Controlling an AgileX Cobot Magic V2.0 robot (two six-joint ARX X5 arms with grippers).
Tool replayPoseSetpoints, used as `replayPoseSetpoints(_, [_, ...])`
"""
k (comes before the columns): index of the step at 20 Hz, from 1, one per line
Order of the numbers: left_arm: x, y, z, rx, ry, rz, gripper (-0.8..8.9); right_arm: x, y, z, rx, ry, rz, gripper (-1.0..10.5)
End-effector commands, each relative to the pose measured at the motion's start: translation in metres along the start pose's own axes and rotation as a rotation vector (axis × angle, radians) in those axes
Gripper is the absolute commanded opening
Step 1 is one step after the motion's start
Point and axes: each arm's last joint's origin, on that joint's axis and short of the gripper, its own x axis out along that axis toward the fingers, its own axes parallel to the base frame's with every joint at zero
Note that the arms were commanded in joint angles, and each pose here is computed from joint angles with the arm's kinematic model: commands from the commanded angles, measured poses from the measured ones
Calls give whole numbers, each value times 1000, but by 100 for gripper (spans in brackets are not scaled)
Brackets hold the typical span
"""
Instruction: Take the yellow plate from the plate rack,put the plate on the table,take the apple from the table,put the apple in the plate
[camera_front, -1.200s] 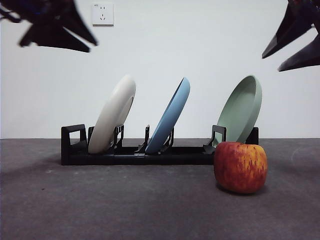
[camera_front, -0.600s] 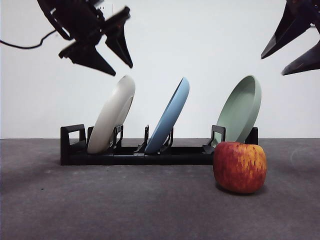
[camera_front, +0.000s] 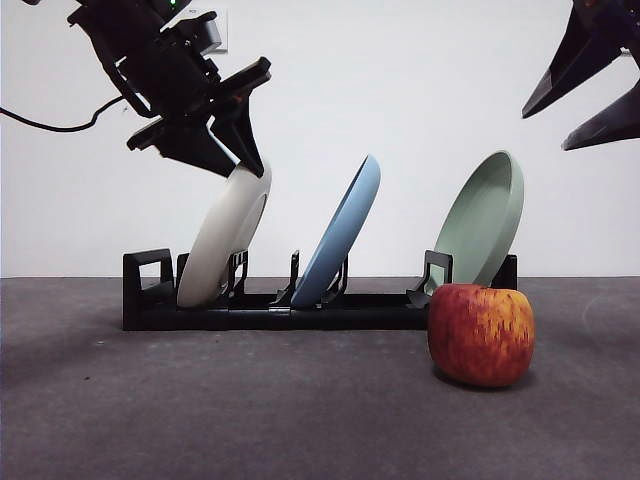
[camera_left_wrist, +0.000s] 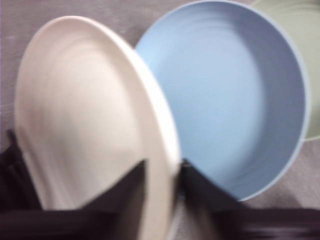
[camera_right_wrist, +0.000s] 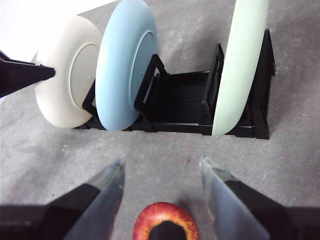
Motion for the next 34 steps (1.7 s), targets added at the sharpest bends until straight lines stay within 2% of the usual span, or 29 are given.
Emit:
replayPoseSetpoints(1, [2,-2,0,35,1,3,-8,0,0,1,-9,-3,-1,253])
replayPoseSetpoints(7, [-31,-25,16,58,32,-21,-8,0,0,1,-9,-3,-1,253])
replayPoseSetpoints(14, [-125,-82,33,271,131,-89,-8,0,0,1,-8,-3,-1,253])
replayPoseSetpoints(19, [-194,-117,15,363,148,-167,-8,0,0,1,-9,-3,-1,253])
replayPoseSetpoints(22, [-214,-132,-2,433,191,-108,-8,0,0,1,-9,-3,-2,253])
replayPoseSetpoints(26, [-213,-169,-28,549,272,-92,-8,0,-1,1,-9,-4,-4,253])
replayPoseSetpoints(27, [-206,-181,-39,583,272,-56,-8,0,-1,1,-8,-5,-6,253])
replayPoseSetpoints(29, [-194,-192,-54,609,283,-7,-8,0,-1,1,-8,-5,-6,253])
replayPoseSetpoints(31, [-172,-197,-73,621,312,52,-8,0,-1,1,-8,-4,-6,253])
replayPoseSetpoints(34, [-131,-196,-102,620,351,66,-8,0,-1,1,-8,-5,-6,253])
